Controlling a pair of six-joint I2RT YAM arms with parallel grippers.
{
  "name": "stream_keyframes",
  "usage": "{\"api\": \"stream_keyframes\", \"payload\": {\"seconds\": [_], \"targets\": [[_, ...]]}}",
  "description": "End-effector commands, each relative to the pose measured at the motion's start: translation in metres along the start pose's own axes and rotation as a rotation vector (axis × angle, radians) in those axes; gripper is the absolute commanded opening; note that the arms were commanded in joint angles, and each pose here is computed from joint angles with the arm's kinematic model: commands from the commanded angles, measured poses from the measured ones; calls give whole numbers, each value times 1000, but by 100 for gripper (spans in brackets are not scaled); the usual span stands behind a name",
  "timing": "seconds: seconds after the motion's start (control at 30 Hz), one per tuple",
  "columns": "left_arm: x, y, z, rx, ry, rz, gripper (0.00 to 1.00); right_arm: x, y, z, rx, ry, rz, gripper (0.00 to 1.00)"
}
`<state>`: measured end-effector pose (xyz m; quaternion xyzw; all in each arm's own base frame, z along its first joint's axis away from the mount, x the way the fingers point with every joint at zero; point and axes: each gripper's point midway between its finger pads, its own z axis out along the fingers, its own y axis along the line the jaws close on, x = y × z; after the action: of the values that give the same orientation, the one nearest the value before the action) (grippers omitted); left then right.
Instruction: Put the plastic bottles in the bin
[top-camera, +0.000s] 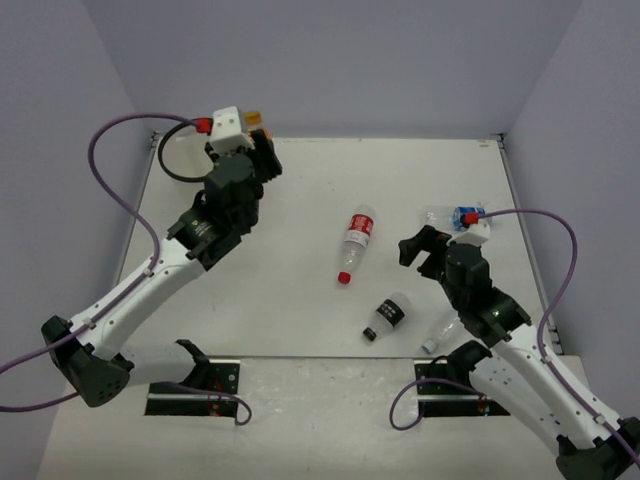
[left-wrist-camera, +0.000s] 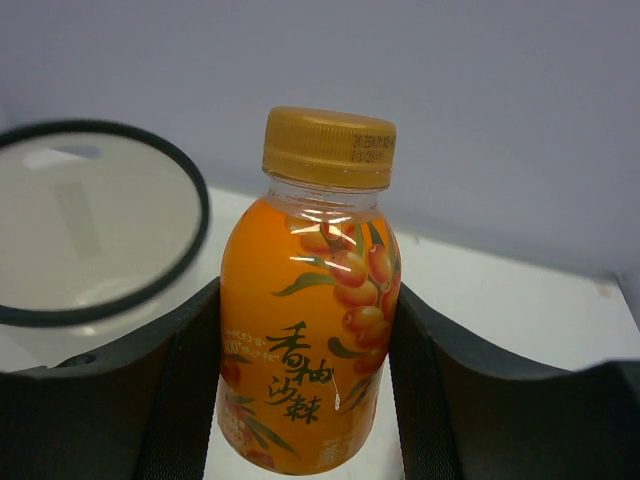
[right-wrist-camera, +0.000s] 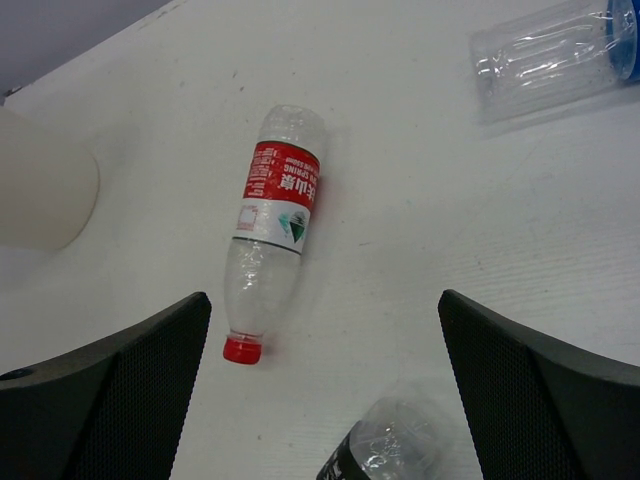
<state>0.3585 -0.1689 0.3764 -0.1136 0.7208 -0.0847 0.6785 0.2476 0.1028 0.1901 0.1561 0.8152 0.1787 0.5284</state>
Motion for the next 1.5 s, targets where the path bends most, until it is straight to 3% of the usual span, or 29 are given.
{"api": "stream_keyframes", "payload": {"seconds": [0.0, 0.23, 0.4, 0.43, 0.47, 0.5, 0.6, 0.7, 0.9, 1.1, 1.3, 1.47], "targets": [[-87, 71, 20, -289, -272, -49, 45, -8, 7, 2, -21, -25, -2, 99], [-62, 158, 100, -332, -158, -43, 48, -9, 12, 8, -11, -4, -17, 99], [-55, 168, 122, -310, -152, -15, 52, -8, 18, 15, -9, 23, -49, 99], [-54, 169, 125, -312, -148, -12, 57, -9, 18, 15, -7, 24, -50, 99], [-54, 168, 128, -313, -143, -8, 78, -6, 17, 17, 1, 37, -55, 99], [-56, 168, 131, -317, -138, -6, 88, -4, 17, 18, 6, 48, -57, 99], [-48, 167, 134, -308, -78, 17, 100, 0, 16, 19, 11, 67, -56, 99], [-55, 161, 126, -273, -87, 23, 100, 0, 14, 16, 15, 65, -52, 99], [-81, 125, 103, -81, -111, -14, 100, -4, 12, 13, 12, 44, -48, 99], [-48, 54, 78, 257, 36, -74, 100, -5, 14, 14, 20, 45, -31, 99], [34, -15, 50, 384, 190, 25, 100, -11, 25, 13, -2, 55, -6, 99], [131, -36, 43, 426, 399, 30, 100, -18, 26, 16, 29, 52, 6, 99]]}}
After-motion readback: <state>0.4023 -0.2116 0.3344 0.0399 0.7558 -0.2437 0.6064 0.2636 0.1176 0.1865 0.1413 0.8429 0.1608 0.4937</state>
